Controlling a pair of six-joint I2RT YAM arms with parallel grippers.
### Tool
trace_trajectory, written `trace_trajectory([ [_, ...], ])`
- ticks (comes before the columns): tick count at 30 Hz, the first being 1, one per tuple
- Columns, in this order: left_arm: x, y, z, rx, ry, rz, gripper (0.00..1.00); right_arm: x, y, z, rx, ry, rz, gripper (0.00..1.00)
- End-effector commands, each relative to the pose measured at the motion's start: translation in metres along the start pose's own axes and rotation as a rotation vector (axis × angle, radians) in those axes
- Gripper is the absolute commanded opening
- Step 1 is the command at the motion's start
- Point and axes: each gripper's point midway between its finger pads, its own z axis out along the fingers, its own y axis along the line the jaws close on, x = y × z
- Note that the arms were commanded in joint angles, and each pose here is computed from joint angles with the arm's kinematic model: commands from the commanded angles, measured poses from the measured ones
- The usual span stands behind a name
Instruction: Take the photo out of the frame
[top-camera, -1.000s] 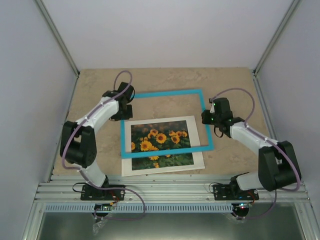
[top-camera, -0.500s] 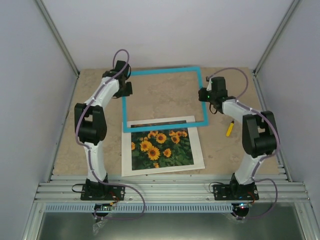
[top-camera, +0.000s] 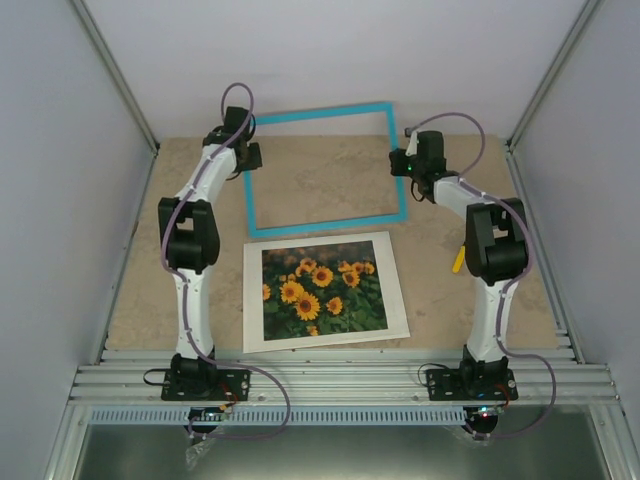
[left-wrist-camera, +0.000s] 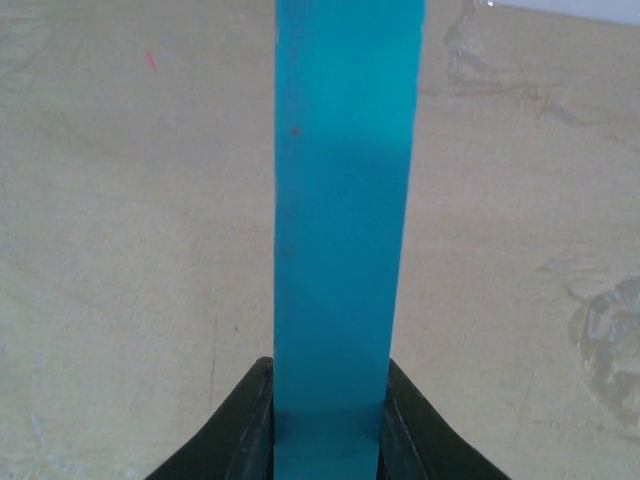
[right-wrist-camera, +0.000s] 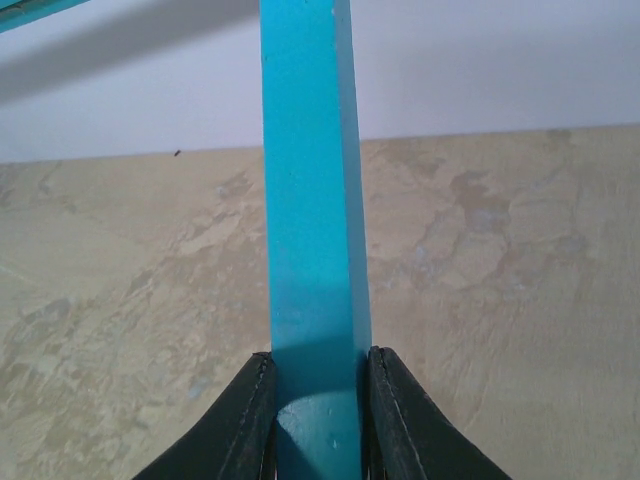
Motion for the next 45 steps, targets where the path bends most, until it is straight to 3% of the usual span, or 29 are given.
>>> trace_trajectory([
  [1, -0.048, -0.020, 0.002, 0.102, -0.163, -0.108, 0.00, -0.013, 0.029, 0.013, -0.138, -0.045, 0.007, 0.03],
  [6, -0.050, -0.026, 0.017, 0.123, -0.167, -0.090, 0.00, -0.004, 0.020, 0.029, -0.126, -0.035, -0.004, 0.06],
  [34, -0.002, -0.029, 0.086, 0.165, -0.043, -0.134, 0.36, 0.059, -0.028, 0.056, -0.079, 0.095, 0.134, 0.15],
  [45, -0.012, -0.029, 0.074, 0.194, -0.057, -0.166, 0.63, 0.045, -0.040, 0.044, -0.051, 0.084, 0.147, 0.37],
])
